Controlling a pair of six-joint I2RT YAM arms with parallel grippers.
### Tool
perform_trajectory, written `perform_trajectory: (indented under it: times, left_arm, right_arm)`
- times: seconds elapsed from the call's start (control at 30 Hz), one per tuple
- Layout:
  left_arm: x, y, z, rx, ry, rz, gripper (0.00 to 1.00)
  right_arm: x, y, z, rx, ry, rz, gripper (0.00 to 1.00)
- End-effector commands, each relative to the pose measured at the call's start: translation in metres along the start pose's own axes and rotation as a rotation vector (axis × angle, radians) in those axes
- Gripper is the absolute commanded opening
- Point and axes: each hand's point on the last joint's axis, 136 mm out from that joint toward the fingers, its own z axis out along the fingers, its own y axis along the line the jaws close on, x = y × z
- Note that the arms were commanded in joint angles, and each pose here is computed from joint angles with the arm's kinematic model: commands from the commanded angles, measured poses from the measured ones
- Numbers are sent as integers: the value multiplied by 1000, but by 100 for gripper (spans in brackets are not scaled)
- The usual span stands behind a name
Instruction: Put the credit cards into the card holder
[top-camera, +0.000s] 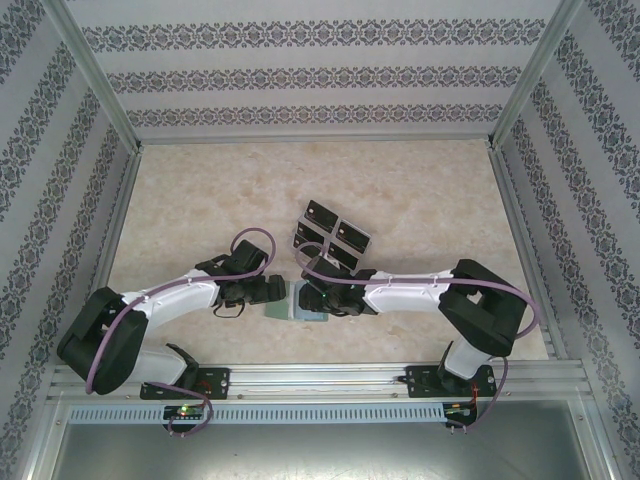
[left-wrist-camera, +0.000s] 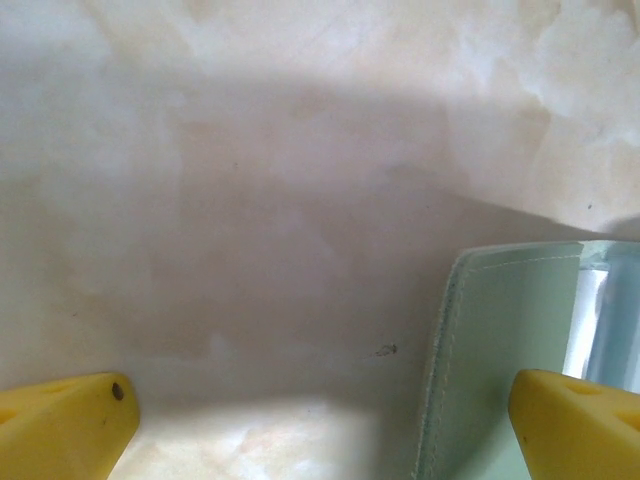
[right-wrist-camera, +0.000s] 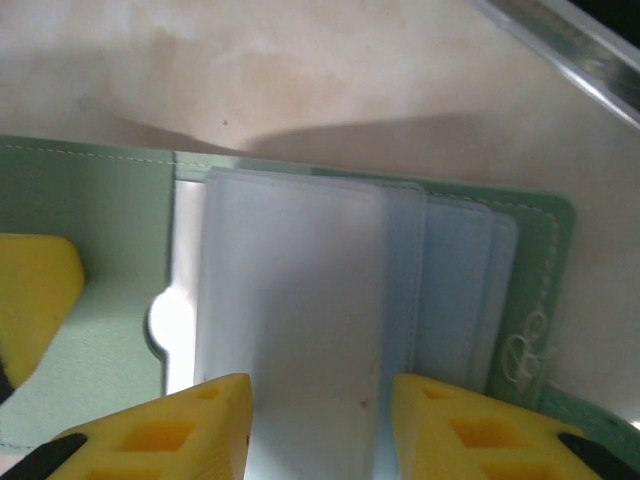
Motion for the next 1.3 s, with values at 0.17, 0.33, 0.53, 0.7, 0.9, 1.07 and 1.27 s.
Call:
perform_trajectory:
  times: [0.17,0.33,0.53,0.7,0.9,1.07,1.27]
  left_arm:
    - [39,21,27,-21,135,-59,99]
    - [38,19,25,-10,132,-61,98]
    - [37,18,22,-4,126,-60,98]
    - [36,17,21,-1,119,-66,99]
    - [19,27,6,23,40,-194,100]
    - [2,34,-14,60,-45,-291,100]
    - [-11,47,-27,67,-81,-349,100]
  right_arm:
    - [2,19,0,-50,17,-22,41]
    - [-2,29,-13,-84,-1,-27,41]
    - [-3,36,-21,-95,-4,-42,41]
    - [-3,44,-22,-115,-8,-56,41]
    - [-8,56,-20,-140,-12,-75,41]
    - [-8,64,-15,-157,-1,-86,42]
    - [-7,80,0,-181,38,-112,42]
